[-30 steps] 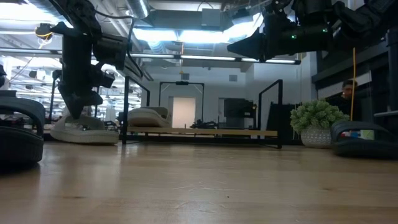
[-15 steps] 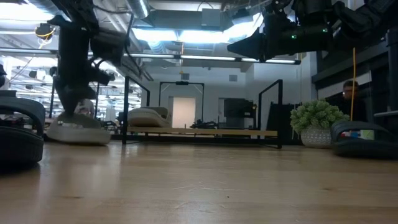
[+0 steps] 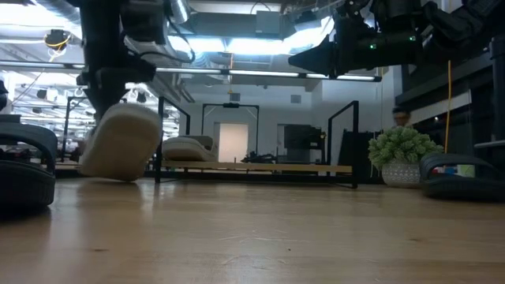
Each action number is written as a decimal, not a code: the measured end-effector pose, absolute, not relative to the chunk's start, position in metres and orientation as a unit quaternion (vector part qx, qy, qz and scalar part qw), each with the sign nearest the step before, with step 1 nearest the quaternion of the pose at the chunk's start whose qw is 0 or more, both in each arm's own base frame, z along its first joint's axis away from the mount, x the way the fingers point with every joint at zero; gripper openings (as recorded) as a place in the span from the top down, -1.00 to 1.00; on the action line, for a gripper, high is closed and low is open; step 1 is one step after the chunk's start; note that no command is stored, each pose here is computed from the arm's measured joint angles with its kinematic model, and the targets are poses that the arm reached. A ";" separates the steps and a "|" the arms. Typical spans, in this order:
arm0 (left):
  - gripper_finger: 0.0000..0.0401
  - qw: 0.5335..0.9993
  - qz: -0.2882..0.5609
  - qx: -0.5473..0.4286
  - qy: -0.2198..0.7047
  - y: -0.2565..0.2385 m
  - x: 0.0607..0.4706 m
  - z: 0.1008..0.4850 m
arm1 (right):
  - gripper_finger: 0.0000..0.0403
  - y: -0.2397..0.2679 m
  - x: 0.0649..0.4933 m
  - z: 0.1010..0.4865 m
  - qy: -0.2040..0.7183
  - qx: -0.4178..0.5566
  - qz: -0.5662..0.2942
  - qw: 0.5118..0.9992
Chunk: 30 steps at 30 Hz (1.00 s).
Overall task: Pick and place slides into the shelf
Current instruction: Put the gray slide on the shelf
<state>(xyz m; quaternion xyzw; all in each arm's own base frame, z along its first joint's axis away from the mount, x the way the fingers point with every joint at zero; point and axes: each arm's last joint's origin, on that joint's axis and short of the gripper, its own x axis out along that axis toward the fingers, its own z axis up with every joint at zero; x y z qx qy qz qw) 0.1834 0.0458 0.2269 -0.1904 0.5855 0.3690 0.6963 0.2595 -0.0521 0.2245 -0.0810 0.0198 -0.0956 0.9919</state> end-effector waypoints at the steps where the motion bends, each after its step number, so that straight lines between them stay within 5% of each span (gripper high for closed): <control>1: 1.00 0.702 0.363 -0.192 0.583 0.043 0.185 0.228 | 0.92 -0.052 0.260 0.225 0.020 -0.081 -0.096 0.992; 17: 1.00 0.830 0.250 -0.173 0.467 0.004 0.223 0.243 | 0.92 -0.052 0.260 0.225 0.016 -0.080 -0.096 0.992; 30: 1.00 0.927 0.175 -0.064 0.325 0.008 0.252 0.266 | 0.92 -0.052 0.260 0.225 0.017 -0.079 -0.096 0.992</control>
